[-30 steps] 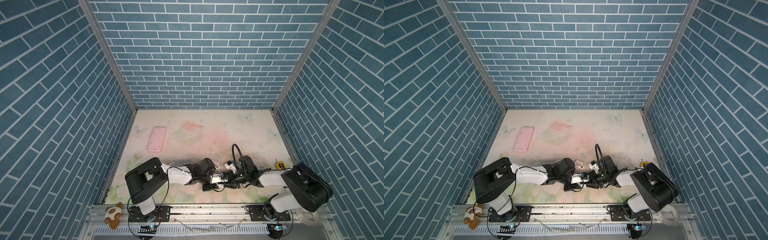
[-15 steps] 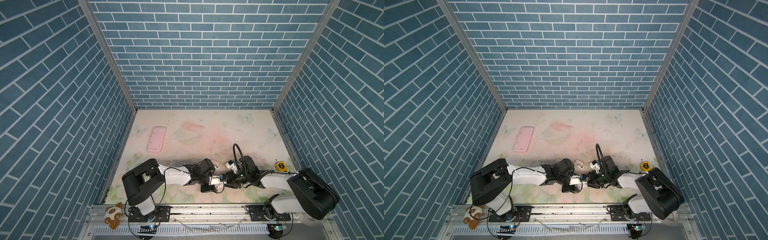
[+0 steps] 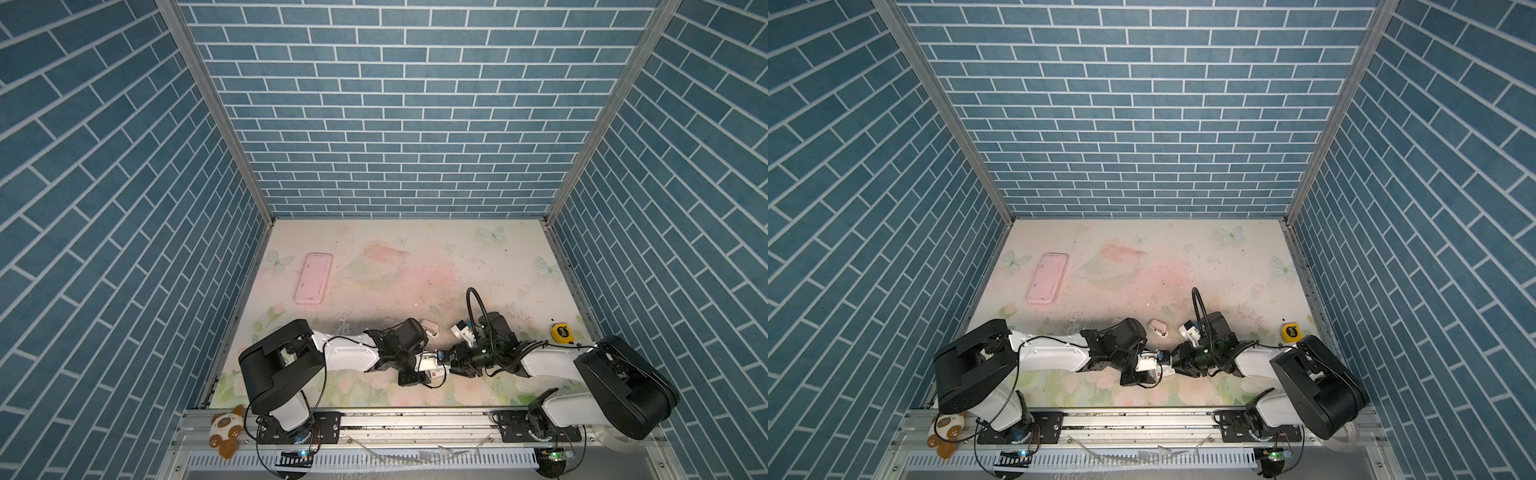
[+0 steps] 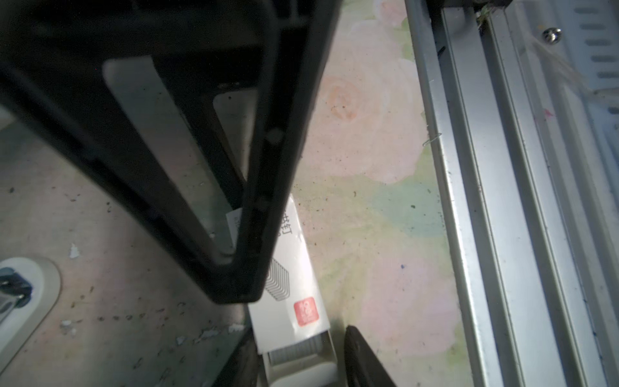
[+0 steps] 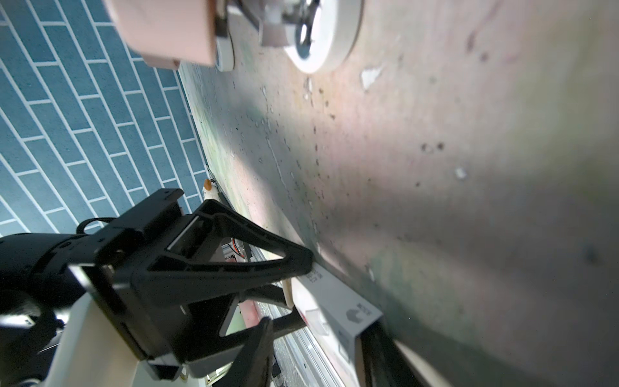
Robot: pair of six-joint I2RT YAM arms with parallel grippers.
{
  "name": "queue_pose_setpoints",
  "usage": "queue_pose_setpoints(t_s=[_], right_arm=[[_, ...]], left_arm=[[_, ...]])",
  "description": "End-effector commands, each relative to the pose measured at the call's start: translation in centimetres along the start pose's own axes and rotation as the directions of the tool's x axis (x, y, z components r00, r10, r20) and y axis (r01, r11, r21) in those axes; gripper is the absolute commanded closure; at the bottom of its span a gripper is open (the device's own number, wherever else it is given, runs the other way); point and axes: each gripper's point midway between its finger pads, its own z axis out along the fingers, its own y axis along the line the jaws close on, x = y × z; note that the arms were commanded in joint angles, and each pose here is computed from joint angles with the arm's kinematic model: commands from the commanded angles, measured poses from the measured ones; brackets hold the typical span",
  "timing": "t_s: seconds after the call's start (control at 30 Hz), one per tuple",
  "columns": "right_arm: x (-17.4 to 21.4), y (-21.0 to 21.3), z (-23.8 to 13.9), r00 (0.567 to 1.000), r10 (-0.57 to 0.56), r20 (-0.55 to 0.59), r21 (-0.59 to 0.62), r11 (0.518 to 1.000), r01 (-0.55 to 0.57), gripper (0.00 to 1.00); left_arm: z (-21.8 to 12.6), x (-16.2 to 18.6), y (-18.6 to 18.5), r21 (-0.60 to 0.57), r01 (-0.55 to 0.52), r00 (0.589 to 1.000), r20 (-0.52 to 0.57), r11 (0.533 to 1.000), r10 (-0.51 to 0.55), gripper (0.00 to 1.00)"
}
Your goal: Load the staples into the stapler
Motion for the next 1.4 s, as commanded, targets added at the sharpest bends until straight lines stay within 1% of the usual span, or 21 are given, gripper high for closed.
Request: queue_pose_setpoints(t_s=[0.0,0.27,0.37,0.43,0.5,0.53,0.87,1.17,1.37], right_arm=[[0.5,-2.0,0.0,1.0,0.003,0.013,0.066,0.998,-0.003,0.55],[0.4,-2.2,0.0,1.0,0.001,0.017,0.074,0.997,-0.002,0.55],[0.4,-2.4,0.0,1.0,0.005,0.015,0.086,0.996,-0.006,0.55],[0.3,-2.4,0.0,1.0,0.004,0.016,0.087,0.996,-0.005,0.55],[0.4,-2.4,0.0,1.0,0.007,0.015,0.091,0.996,-0.009,0.55],[0.3,-2.4,0.0,1.0,0.007,0.016,0.093,0.996,-0.009,0.55],[0.2,-2.5,-0.3,1.0,0.013,0.024,0.103,0.995,-0.015,0.55],[0.3,-2.3,-1.4,0.999,0.006,0.05,0.116,0.993,-0.012,0.56],[0.6,-1.6,-1.6,0.999,-0.002,0.039,0.077,0.997,-0.001,0.6]], left_arm=[[0.7,4.5,-1.1,0.016,0.059,0.986,-0.16,0.998,-0.056,0.59],[0.3,4.9,-1.1,0.01,0.051,0.982,-0.185,0.999,-0.048,0.61],[0.2,4.7,-1.0,0.007,0.058,0.981,-0.188,0.998,-0.056,0.64],[0.1,5.0,-1.0,0.006,0.07,0.977,-0.204,0.998,-0.067,0.68],[0.1,5.3,-1.2,0.012,0.075,0.974,-0.215,0.997,-0.071,0.69],[0.0,4.2,-0.8,0.007,0.072,0.978,-0.199,0.997,-0.07,0.69],[-0.6,3.4,-1.0,0.033,0.099,0.97,-0.226,0.995,-0.089,0.69],[-0.4,3.6,-1.0,0.038,0.105,0.966,-0.24,0.994,-0.093,0.69],[-0.4,3.5,-1.0,0.04,0.106,0.966,-0.242,0.994,-0.093,0.69]])
